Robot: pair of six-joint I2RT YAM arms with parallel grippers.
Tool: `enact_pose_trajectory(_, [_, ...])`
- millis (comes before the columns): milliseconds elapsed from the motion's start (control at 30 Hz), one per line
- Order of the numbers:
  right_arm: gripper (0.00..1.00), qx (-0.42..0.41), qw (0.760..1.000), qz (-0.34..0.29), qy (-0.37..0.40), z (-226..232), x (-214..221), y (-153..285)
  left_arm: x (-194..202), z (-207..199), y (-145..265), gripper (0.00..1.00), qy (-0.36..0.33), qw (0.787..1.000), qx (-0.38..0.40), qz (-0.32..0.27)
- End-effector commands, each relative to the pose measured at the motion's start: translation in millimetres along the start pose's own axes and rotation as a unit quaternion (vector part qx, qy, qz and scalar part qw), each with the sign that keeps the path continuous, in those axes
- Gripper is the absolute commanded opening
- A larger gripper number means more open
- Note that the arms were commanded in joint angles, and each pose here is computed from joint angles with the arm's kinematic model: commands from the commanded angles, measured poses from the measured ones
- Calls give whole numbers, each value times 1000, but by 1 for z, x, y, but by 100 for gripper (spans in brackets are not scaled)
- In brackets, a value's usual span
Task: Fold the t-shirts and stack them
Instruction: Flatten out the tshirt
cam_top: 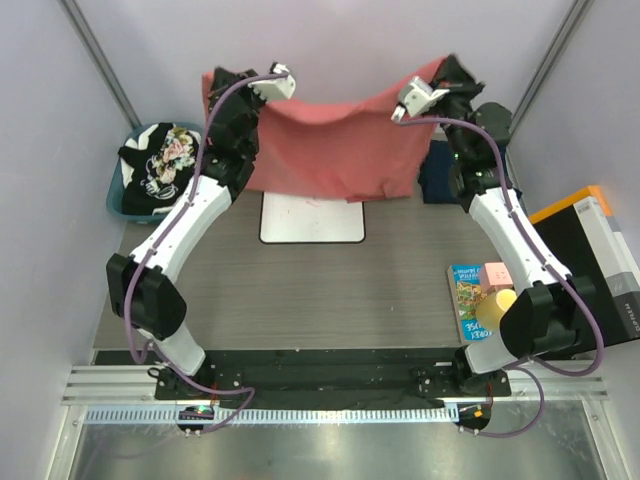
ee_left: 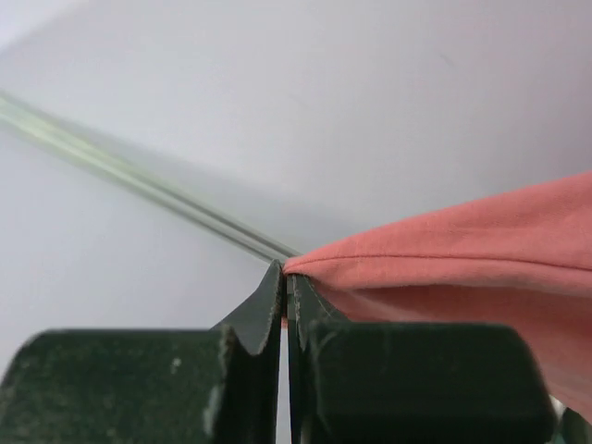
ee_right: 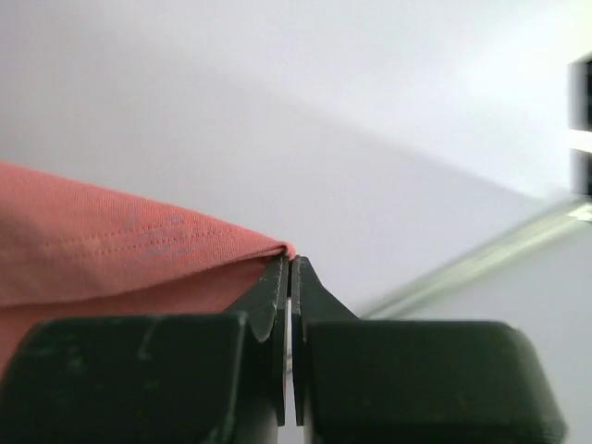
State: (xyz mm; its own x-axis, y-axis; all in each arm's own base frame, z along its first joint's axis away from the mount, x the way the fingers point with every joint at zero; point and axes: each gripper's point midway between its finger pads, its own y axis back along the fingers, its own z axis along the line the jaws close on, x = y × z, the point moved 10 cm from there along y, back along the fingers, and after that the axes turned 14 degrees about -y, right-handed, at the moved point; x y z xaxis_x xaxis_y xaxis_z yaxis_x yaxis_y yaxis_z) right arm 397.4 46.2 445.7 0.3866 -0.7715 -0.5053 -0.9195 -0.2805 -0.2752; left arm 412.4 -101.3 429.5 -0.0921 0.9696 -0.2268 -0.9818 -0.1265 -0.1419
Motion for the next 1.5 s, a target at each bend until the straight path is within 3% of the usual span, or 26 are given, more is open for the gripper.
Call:
enact_pose_trajectory(0, [1,307,935,-177,19,-118,-82,50,6,132,55,0,110,949,-294,-26])
enact_pose_trajectory(100, [1,286,943,-167,16,-113,-80,65,12,127,64,0,83,948,-305,-24])
enact_pose_trajectory(200, [1,188,972,-140,7,-75,-64,87,23,80,74,0,26,966,-254,-42])
enact_pose_trajectory(267, [1,53,995,-88,-2,-16,-33,99,37,29,94,0,-23,978,-194,-67])
enact_pose_trajectory(300, [1,9,996,-94,-4,-2,-31,112,49,-13,105,0,-55,986,-140,-70])
enact_pose_trajectory(367, [1,-110,992,-59,-7,33,-19,152,67,-37,138,0,-64,993,-70,-69])
enact_pose_trajectory(400, [1,-191,981,-40,-24,57,-11,170,76,-67,156,0,-79,994,-3,-79])
enact_pose_trajectory(433, [1,-209,977,-43,-18,56,-15,189,84,-77,170,0,-79,992,48,-87])
enact_pose_trajectory(467, [1,-234,971,-43,-5,61,-15,200,99,-91,204,0,-85,972,168,-138])
enact_pose_trajectory(500, [1,-267,963,-32,-12,68,-13,211,105,-93,221,0,-89,957,222,-164])
enact_pose_trajectory(533, [1,-261,965,-40,-7,58,-21,218,119,-105,248,0,-110,927,305,-187])
enact_pose_trajectory(600, [1,-258,965,-32,-26,48,-27,220,126,-86,274,0,-82,925,283,-240])
enact_pose_trajectory(667, [1,-233,970,-25,-57,25,-40,210,125,-64,279,0,-43,936,257,-238])
enact_pose_trajectory(767, [1,-204,975,-12,-90,5,-48,189,118,-48,269,0,-5,939,280,-199])
enact_pose_trajectory(900, [1,-228,966,1,-124,19,-39,163,98,-61,231,0,-7,939,314,-144])
enact_pose_trajectory(1000, [1,-253,958,28,-132,42,-21,137,83,-70,204,0,-21,941,309,-138])
enact_pose_trajectory(1133, [1,-247,960,77,-109,59,4,99,58,-97,148,0,-60,936,339,-75])
enact_pose_trajectory(1167, [1,-241,962,84,-99,62,9,92,50,-86,135,0,-53,944,317,-73])
enact_pose_trajectory(1233, [1,-198,975,75,-61,58,16,70,37,-92,108,0,-71,951,294,-62])
enact_pose_trajectory(1367, [1,-57,998,29,9,24,7,33,8,-34,44,0,-53,989,139,23])
enact_pose_trajectory(1400, [1,15,1000,0,19,2,-4,26,2,-21,35,0,-39,993,109,30])
enact_pose_trajectory(1467, [1,121,992,4,22,-35,-16,15,-13,27,18,0,12,999,14,30])
